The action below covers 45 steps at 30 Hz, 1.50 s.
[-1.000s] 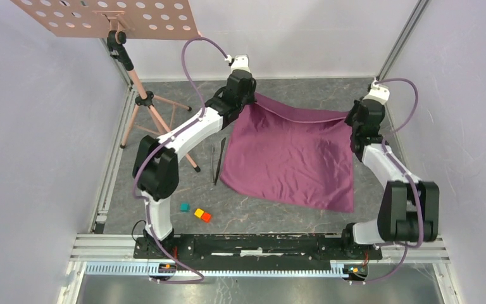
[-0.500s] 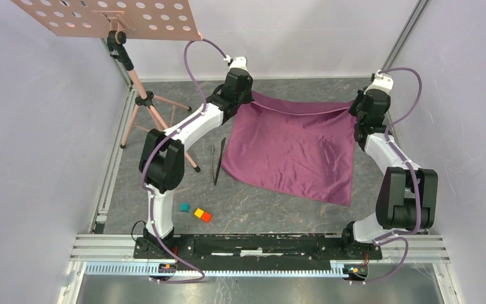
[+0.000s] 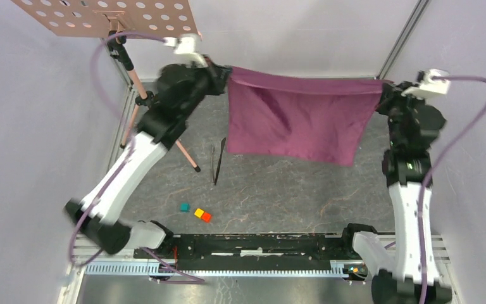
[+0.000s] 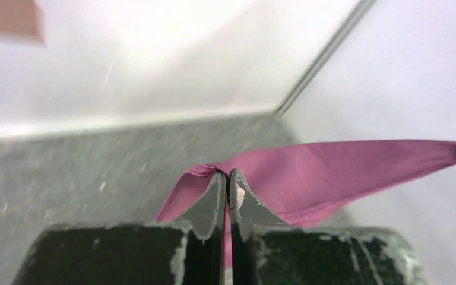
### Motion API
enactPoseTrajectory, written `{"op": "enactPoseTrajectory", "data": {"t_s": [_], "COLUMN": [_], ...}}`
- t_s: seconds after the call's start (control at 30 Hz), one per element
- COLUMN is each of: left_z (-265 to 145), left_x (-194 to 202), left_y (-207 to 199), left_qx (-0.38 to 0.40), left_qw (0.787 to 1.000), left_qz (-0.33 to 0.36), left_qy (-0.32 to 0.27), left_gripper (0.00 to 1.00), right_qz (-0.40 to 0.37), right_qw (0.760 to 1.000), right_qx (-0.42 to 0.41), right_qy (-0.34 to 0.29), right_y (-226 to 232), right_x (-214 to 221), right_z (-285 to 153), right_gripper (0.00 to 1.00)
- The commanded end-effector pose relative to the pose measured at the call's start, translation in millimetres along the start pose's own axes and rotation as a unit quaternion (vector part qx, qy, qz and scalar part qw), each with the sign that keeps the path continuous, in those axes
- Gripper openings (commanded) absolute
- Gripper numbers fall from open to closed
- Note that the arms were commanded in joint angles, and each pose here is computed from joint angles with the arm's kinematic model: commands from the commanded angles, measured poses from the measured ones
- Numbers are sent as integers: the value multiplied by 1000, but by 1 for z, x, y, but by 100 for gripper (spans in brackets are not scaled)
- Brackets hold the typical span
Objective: Fold the napkin into a case and place the utensils inside
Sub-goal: Fold and flatten the napkin at the center of the board.
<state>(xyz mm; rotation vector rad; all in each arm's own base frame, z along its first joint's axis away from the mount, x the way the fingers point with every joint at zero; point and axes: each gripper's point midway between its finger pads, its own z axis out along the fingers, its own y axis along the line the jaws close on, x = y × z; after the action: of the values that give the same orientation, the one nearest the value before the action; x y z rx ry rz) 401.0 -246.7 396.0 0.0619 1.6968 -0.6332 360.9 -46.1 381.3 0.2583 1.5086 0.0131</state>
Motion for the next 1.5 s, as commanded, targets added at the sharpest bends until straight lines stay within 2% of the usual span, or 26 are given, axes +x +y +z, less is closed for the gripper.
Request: {"op": "enactPoseTrajectory", "data": {"t_s": [0.0, 0.13, 0.3, 0.4, 0.5, 0.67, 0.87, 1.0, 1.1, 1.27, 1.47], "left_z": [-108, -191, -256, -268, -256, -186, -64, 21, 79, 141, 180], "left_x": [-91, -122, -145, -154, -154, -140, -92, -36, 19, 91, 118], "left_y": [-48, -64, -79, -84, -81, -58, -26, -11, 7, 41, 65], "left_qx": [105, 163, 220, 233, 222, 140, 40, 12, -10, -48, -61], "left_qw": [987, 971, 949, 943, 945, 968, 990, 997, 999, 996, 995], "left_qz": [-32, -32, -33, -36, -38, -33, -9, 5, 25, 61, 47], "left_qy": [-116, -170, -221, -233, -235, -206, -137, -73, -20, 40, 59], "left_gripper": [2, 2, 2, 2, 2, 2, 2, 2, 2, 2, 2], "right_qz": [3, 4, 0, 0, 0, 4, -4, -20, -37, -55, -65], "right_qw": [995, 976, 951, 948, 952, 972, 985, 991, 993, 997, 994], "right_qx": [-45, -85, -101, -100, -85, -23, 39, 90, 94, 56, 14], "right_qy": [-92, -198, -291, -303, -293, -234, -169, -100, -61, 14, 91], "right_y": [22, 38, 43, 43, 38, 17, -12, -38, -47, -43, -36], "right_x": [-82, -139, -176, -183, -180, -159, -87, -13, 37, 114, 178], "right_z": [-76, -154, -219, -226, -214, -162, -75, -16, 19, 75, 126], "right_gripper": [0, 0, 0, 0, 0, 0, 0, 0, 0, 0, 0]}}
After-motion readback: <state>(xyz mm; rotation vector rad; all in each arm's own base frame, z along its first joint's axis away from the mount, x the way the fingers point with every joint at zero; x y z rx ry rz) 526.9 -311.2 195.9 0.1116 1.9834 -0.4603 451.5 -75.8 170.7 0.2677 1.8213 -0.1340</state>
